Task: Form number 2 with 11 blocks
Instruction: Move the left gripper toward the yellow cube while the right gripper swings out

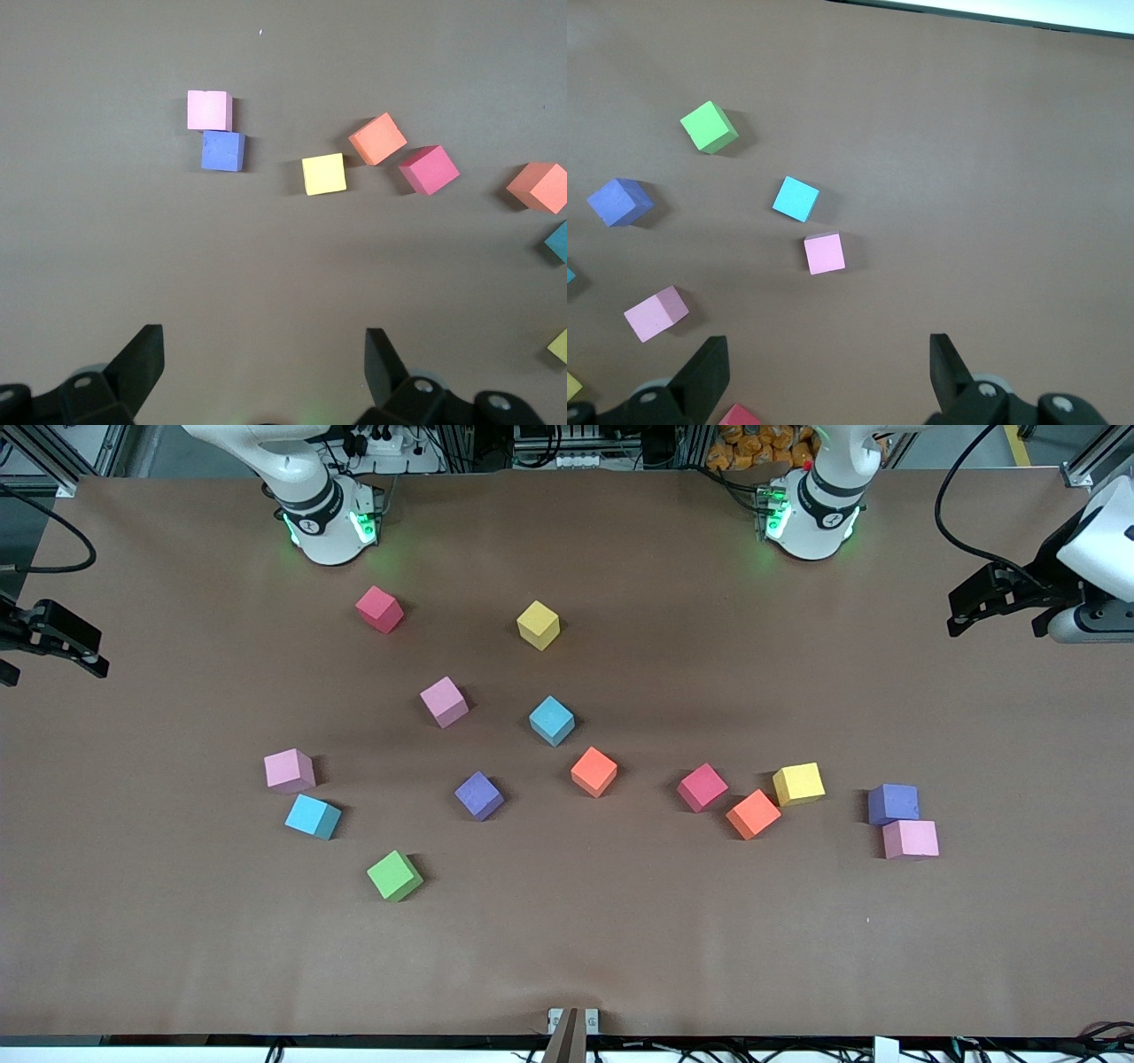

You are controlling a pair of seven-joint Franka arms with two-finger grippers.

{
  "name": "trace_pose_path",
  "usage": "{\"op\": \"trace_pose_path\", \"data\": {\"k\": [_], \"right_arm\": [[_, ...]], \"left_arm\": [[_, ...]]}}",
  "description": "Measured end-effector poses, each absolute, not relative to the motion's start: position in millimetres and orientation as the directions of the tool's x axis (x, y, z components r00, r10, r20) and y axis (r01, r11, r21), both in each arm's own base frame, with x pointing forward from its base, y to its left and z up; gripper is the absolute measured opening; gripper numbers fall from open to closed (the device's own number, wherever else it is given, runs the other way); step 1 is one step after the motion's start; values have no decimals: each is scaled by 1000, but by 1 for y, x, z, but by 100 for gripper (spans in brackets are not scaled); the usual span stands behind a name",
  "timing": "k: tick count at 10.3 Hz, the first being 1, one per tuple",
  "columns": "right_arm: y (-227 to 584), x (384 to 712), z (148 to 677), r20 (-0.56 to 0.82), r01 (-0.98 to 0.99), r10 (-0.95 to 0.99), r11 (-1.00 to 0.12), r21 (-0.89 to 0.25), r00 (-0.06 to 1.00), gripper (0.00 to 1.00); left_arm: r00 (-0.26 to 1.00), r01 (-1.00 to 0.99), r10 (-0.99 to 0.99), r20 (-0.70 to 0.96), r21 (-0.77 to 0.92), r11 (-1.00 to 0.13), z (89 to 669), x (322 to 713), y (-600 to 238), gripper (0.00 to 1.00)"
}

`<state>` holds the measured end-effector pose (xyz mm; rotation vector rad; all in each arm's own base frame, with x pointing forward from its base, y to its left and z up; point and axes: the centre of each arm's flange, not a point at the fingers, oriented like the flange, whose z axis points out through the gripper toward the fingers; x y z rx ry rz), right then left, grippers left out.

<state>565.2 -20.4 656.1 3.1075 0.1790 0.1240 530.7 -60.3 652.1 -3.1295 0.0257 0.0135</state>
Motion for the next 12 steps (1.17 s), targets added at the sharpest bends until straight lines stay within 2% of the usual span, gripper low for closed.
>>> {"op": "trace_pose_path", "data": {"k": [6, 9, 12], "right_arm": [[-20, 565, 656, 78, 114, 116, -993, 31, 990, 100], [-20, 566, 655, 77, 113, 115, -993, 31, 990, 100], [-17, 567, 652, 70, 122, 124, -992, 29, 990, 100]], "left_arm": [[999, -48, -48, -23, -2, -999, 646, 529, -78, 100], [988, -150, -151, -36, 4, -989, 604, 535, -137, 100], [982, -174, -173, -80, -2, -985, 563, 522, -196, 100]]}}
